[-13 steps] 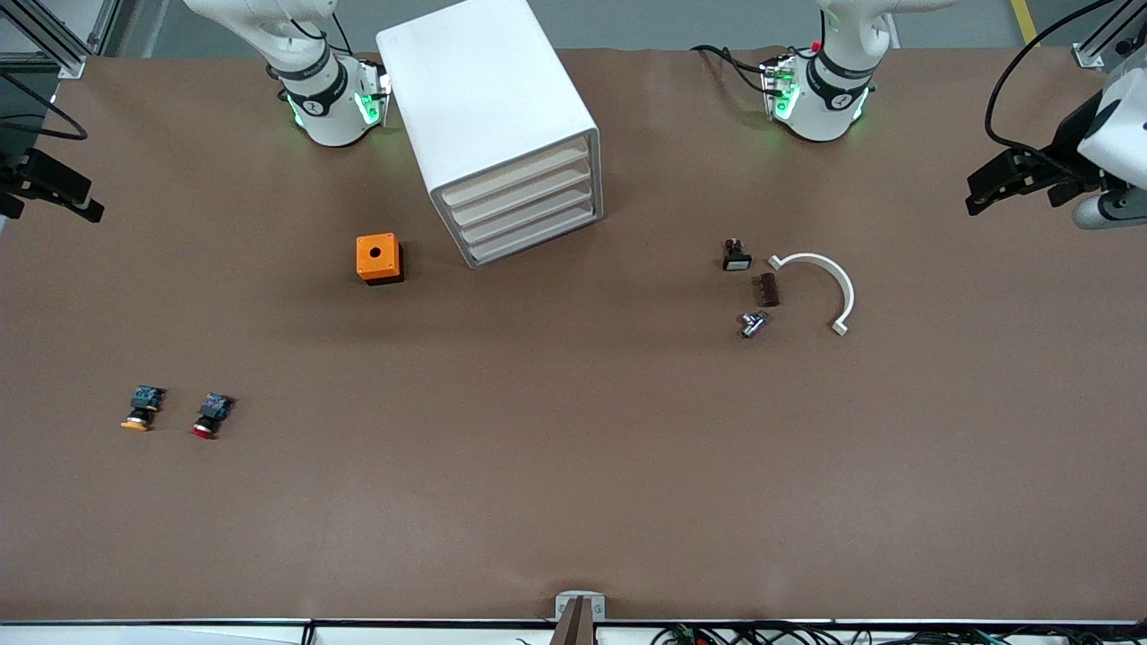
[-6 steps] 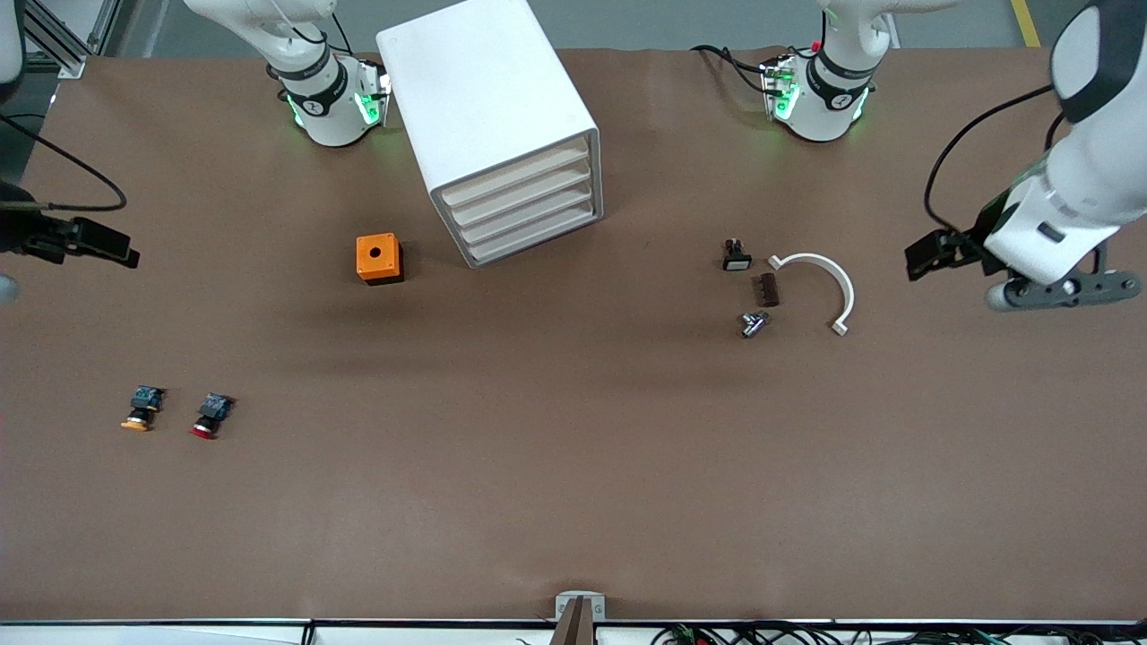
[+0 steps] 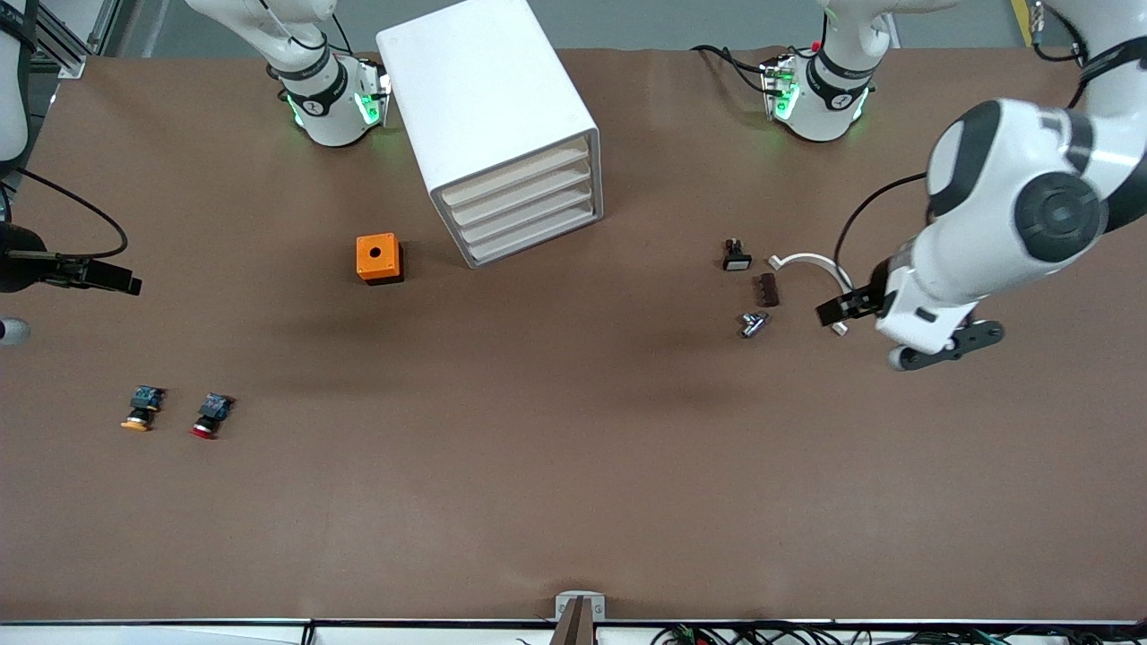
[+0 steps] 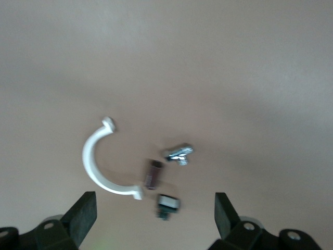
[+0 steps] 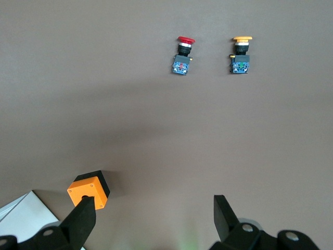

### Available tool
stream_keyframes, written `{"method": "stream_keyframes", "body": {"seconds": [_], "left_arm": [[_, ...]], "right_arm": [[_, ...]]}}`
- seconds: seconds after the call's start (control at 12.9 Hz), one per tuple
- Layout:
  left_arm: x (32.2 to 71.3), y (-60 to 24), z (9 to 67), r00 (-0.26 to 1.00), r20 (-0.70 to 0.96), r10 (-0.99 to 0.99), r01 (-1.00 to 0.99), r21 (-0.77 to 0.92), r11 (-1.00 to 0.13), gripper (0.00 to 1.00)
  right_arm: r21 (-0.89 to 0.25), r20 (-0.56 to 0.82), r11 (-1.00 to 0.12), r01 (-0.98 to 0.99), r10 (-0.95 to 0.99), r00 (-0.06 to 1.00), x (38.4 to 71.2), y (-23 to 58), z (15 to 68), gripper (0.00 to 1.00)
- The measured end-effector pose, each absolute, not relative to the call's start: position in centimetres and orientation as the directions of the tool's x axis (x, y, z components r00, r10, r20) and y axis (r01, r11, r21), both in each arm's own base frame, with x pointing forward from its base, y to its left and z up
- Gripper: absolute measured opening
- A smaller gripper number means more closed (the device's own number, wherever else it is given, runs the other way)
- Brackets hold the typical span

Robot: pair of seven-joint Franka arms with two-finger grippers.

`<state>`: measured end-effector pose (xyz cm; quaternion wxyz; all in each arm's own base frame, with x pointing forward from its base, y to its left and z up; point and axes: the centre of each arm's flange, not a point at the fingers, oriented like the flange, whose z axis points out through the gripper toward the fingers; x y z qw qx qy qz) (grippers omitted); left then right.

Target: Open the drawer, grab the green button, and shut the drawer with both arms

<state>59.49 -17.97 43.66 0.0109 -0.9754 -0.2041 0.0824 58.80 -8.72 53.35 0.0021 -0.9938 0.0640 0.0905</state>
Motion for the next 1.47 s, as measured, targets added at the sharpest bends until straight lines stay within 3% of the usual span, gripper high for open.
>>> {"method": "stream_keyframes", "body": {"seconds": [0.39,0.77,1.16,1.47], "left_arm": [[59.3,-28.3,35.5,0.683,-0.218,0.697,0.698,-0.089,-0.711,1.0],[57.9,-38.9,28.9,0.306,-0.306,0.902,0.892,-0.239,-0.384,1.0],[54.7,-43.8,22.6,-0.167,-0.385,0.908,0.837,-0.542,-0.075,1.0],[53.1,-45.5,20.4,-0.349,-0.309,0.885,0.744,-0.665,0.061,1.0]], "right_arm": [[0.013,-0.169,-0.986,-0.168,-0.168,0.971,59.0,-8.3,53.9,1.0],[0.013,-0.168,-0.985,-0.171,-0.171,0.971,59.0,-8.1,53.9,1.0],[0.02,-0.17,-0.978,-0.209,-0.21,0.963,59.0,-7.7,53.9,1.0],[0.031,-0.173,-0.968,-0.251,-0.252,0.952,59.1,-6.4,53.9,1.0]]}}
